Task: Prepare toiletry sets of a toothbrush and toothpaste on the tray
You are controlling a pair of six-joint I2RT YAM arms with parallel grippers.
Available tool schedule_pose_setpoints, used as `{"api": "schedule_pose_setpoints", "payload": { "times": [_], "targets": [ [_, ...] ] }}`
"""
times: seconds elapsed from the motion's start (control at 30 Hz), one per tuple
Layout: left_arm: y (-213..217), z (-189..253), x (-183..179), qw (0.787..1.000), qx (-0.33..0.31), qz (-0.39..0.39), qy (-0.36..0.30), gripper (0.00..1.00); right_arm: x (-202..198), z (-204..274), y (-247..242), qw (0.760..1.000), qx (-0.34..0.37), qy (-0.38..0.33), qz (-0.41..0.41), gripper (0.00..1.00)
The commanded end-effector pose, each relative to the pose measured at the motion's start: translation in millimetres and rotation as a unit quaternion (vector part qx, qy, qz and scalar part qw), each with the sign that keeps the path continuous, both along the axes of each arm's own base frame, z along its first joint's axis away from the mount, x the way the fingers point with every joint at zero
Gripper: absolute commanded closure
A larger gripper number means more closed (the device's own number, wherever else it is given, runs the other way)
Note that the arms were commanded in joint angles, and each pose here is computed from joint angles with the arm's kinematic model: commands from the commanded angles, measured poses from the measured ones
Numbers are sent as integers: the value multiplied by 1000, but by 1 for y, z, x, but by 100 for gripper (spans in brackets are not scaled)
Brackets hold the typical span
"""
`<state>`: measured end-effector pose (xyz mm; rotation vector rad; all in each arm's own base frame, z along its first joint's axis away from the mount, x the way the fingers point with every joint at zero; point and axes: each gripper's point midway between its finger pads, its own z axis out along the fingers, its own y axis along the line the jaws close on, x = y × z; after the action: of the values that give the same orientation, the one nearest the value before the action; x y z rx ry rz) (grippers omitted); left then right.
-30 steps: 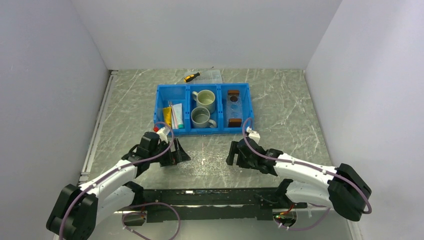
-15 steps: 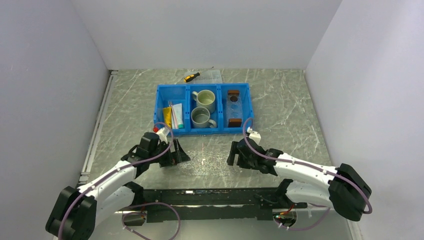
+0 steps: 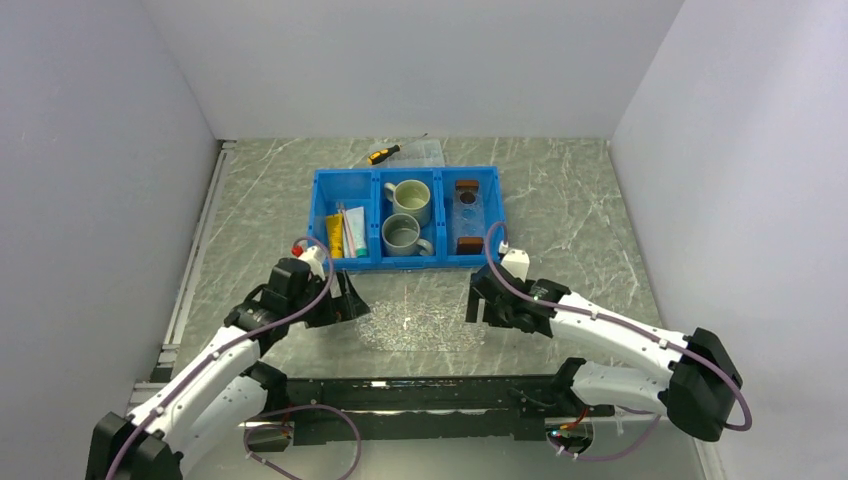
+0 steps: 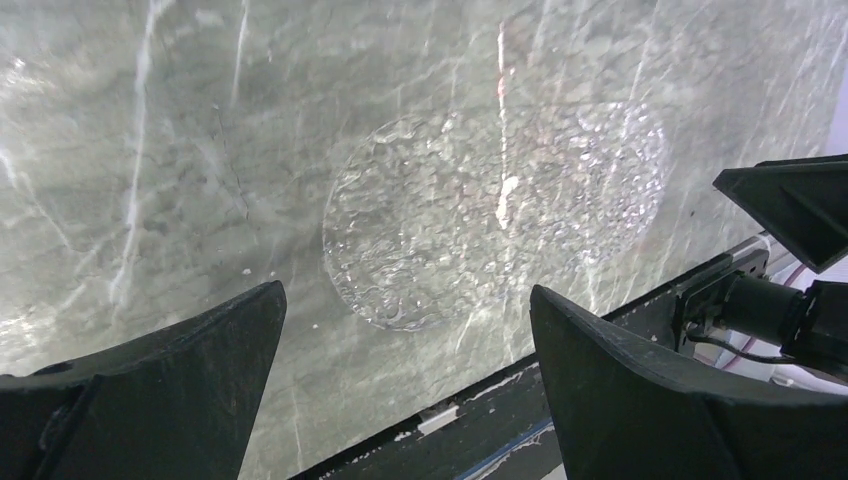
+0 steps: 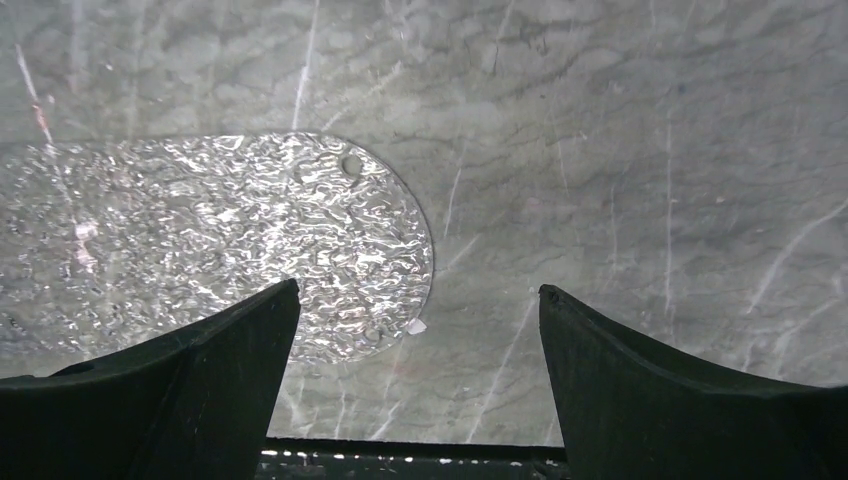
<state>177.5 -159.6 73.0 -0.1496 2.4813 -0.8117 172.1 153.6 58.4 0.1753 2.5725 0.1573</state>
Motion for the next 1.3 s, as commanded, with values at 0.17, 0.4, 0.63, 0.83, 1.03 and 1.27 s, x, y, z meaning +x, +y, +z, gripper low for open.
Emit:
{"api": "schedule_pose_setpoints", "payload": {
  "times": [0.17, 0.4, 0.63, 0.83, 1.03, 1.27],
  "targets": [
    [21, 79, 16, 994, 43, 19, -102, 1, 31, 64, 3, 997, -33, -67, 21, 9],
    [37, 126, 18, 983, 82, 13, -161, 1, 56, 108, 20, 993, -41, -105, 40, 10],
    [51, 153, 8, 971, 103, 1, -216, 1, 84, 141, 46, 989, -44, -126, 58, 18],
    [46, 153, -8, 966, 71, -19, -249, 1, 106, 156, 77, 987, -26, -133, 81, 32],
    [47, 166, -17, 956, 54, -27, -287, 1, 123, 165, 108, 986, -12, -128, 104, 43],
    [43, 164, -19, 952, 40, -33, -301, 1, 152, 169, 139, 983, -24, -129, 126, 44]
  ]
}}
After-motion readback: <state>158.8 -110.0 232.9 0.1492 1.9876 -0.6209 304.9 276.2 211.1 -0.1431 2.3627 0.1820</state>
